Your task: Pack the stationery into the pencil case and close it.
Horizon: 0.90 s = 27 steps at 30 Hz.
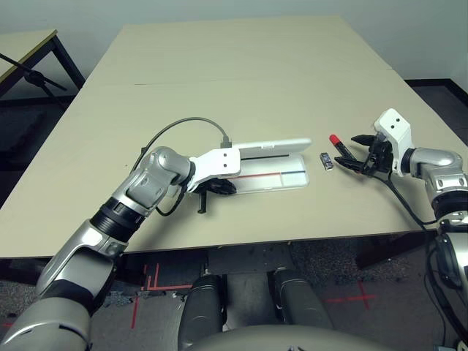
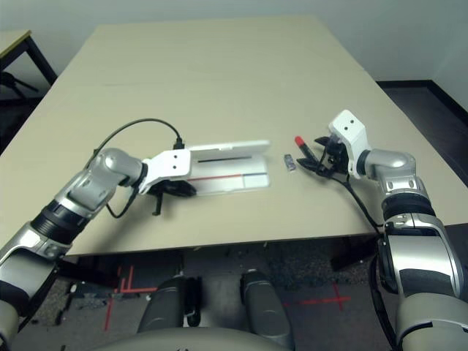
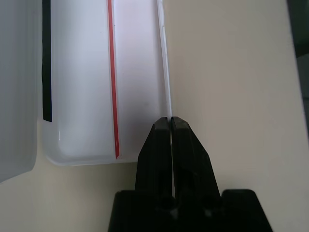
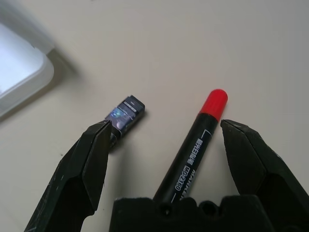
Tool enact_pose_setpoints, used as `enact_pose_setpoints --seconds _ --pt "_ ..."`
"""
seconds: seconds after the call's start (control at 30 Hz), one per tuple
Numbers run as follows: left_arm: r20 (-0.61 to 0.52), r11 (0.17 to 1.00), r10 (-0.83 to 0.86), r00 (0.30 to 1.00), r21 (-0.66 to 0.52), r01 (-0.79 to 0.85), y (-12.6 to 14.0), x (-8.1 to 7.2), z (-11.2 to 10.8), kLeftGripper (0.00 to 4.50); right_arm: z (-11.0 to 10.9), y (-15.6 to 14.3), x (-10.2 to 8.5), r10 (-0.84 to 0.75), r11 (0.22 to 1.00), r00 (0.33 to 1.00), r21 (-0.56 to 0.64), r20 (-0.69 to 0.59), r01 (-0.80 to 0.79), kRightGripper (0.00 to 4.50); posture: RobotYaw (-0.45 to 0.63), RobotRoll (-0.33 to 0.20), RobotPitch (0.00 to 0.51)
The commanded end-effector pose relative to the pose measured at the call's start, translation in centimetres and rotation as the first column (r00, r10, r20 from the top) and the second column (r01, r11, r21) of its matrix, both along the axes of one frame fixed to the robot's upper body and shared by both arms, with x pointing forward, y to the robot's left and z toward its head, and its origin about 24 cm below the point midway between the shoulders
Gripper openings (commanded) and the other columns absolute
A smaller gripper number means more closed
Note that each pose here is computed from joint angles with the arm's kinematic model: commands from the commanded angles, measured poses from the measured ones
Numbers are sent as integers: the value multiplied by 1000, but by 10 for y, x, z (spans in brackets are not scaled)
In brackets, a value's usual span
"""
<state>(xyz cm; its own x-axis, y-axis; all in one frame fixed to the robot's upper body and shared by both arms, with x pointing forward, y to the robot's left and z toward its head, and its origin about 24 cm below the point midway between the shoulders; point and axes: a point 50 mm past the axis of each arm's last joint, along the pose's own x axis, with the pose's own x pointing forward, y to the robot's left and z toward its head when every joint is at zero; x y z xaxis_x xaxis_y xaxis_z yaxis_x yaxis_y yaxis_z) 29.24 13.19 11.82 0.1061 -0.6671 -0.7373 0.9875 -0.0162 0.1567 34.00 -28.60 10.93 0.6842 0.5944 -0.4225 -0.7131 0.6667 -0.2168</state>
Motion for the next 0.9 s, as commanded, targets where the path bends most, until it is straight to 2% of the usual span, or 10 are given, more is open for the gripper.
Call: enact_pose_setpoints --seconds 0.03,0.5,0.6,0.67,0.9 --pt "-20 1000 -16 1000 2 16 1 -5 6 35 11 -3 1 18 1000 1000 3 13 -18 4500 -82 0 81" --pt "-28 999 43 999 -27 -44 3 -8 1 35 8 10 5 83 996 996 -10 -8 -83 4500 -62 0 87" --pt "-25 998 55 998 -31 -56 3 -9 0 740 8 12 6 89 996 996 -11 -10 -89 4500 -62 0 87" --pt "-26 997 60 998 -38 -61 2 -10 0 1412 8 13 6 93 996 996 -12 -11 -93 4500 -62 0 87" --pt "-10 994 91 996 -62 -92 9 -15 7 4168 8 15 6 109 994 994 -18 -21 -110 4500 -45 0 96"
